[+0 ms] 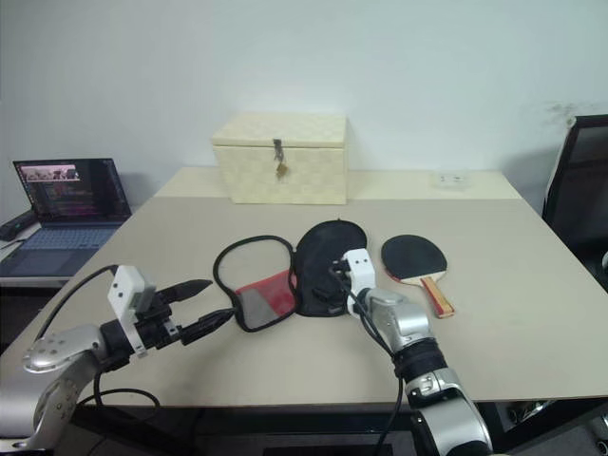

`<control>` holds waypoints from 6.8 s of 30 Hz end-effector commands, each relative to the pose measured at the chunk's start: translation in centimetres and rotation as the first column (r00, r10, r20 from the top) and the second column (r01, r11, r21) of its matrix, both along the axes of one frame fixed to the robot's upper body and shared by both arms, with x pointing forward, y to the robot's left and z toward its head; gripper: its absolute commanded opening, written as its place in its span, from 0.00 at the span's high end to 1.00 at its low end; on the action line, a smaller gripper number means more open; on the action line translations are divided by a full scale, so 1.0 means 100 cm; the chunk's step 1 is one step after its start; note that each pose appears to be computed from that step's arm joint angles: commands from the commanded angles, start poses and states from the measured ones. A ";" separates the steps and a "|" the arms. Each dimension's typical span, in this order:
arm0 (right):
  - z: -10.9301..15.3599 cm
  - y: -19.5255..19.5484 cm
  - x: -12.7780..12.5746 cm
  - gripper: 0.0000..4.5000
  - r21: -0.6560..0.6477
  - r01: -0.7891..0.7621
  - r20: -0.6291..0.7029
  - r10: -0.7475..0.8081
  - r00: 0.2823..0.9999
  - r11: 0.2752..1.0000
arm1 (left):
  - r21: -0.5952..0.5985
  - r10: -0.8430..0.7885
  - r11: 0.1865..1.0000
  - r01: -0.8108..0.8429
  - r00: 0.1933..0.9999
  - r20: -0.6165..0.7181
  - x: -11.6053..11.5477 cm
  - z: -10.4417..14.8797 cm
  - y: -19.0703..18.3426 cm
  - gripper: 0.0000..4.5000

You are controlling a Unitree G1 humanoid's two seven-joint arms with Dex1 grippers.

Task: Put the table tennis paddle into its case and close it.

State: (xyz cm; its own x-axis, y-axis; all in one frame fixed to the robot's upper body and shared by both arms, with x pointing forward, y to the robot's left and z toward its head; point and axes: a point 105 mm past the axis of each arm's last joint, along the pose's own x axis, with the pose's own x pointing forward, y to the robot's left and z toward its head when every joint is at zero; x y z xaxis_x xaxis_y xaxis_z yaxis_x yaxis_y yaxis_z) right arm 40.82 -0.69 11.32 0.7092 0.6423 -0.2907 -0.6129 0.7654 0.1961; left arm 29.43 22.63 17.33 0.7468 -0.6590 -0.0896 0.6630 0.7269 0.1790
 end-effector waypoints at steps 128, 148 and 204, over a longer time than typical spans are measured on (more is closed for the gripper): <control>0.044 -0.101 -0.037 0.74 -0.090 0.385 0.095 -0.377 0.921 0.918 | 0.029 -0.289 0.957 0.289 0.957 0.030 0.005 0.044 -0.025 0.00; 0.018 -0.095 -0.025 0.74 -0.106 0.517 0.065 -0.513 0.856 0.850 | 0.028 -0.273 0.962 0.272 0.962 0.031 0.005 0.042 -0.027 0.00; 0.038 -0.083 -0.073 0.14 -0.080 0.130 0.100 -0.122 0.987 0.988 | 0.040 -0.172 0.984 0.172 0.985 0.001 0.013 0.026 -0.007 0.00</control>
State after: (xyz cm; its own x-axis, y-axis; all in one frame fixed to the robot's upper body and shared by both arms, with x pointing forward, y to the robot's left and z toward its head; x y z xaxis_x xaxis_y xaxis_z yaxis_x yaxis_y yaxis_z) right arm 33.39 -8.87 11.89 0.7933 0.4726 -0.3839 -0.4748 0.8749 0.0959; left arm 30.55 21.16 19.26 0.5869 -0.7989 -0.1317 0.8069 0.5639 0.1758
